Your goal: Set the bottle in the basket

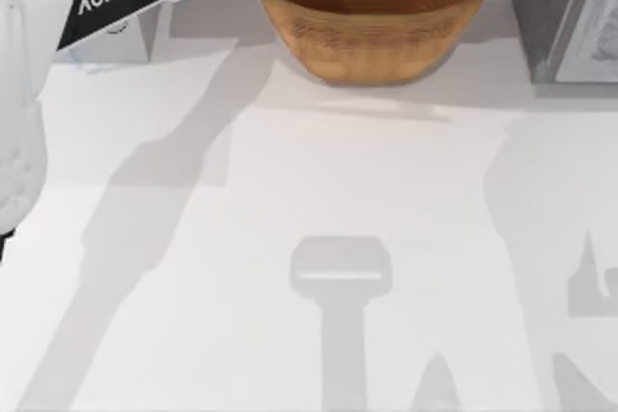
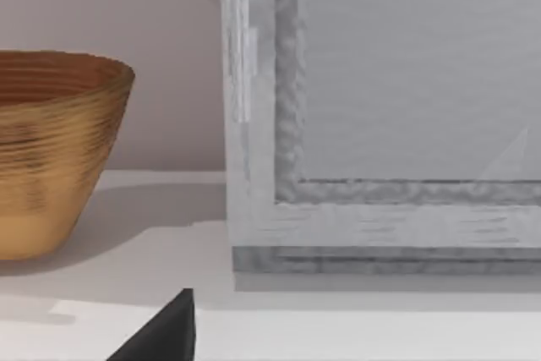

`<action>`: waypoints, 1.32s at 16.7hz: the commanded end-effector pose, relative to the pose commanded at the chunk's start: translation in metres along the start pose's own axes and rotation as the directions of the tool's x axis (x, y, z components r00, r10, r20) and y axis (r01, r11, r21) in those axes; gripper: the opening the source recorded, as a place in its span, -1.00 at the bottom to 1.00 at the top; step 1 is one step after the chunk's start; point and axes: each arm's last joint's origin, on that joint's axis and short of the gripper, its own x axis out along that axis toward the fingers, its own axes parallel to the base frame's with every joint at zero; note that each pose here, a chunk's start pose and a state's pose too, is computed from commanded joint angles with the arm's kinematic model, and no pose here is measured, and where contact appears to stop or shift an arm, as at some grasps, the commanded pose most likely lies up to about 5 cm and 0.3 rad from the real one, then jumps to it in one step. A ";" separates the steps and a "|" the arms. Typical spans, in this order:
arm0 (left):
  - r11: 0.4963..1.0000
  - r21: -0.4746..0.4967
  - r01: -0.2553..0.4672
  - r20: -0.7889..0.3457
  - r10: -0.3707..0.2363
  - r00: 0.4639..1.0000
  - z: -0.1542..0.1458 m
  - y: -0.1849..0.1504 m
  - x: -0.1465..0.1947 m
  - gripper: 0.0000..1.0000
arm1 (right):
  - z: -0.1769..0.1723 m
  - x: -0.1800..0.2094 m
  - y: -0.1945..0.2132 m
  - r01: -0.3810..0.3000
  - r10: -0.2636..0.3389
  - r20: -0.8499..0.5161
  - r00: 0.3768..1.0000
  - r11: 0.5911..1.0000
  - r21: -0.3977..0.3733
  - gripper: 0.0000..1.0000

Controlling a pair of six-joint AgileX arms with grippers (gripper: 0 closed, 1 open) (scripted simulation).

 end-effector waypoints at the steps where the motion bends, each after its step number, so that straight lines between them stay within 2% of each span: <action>1: 1.000 0.000 0.000 0.000 0.000 1.000 -0.002 0.000 0.003 -1.00 | 0.000 0.000 0.000 0.000 0.000 0.000 1.000 1.000 0.000 1.00; 13: 1.000 -0.001 -0.001 0.000 0.001 1.000 -0.017 -0.001 0.021 -1.00 | 0.000 0.000 0.000 0.000 0.000 0.000 1.000 1.000 0.000 1.00; 22: 1.000 -0.001 -0.001 0.000 0.001 1.000 -0.017 -0.001 0.021 0.36 | 0.000 0.000 0.000 0.000 0.000 0.000 1.000 1.000 0.000 1.00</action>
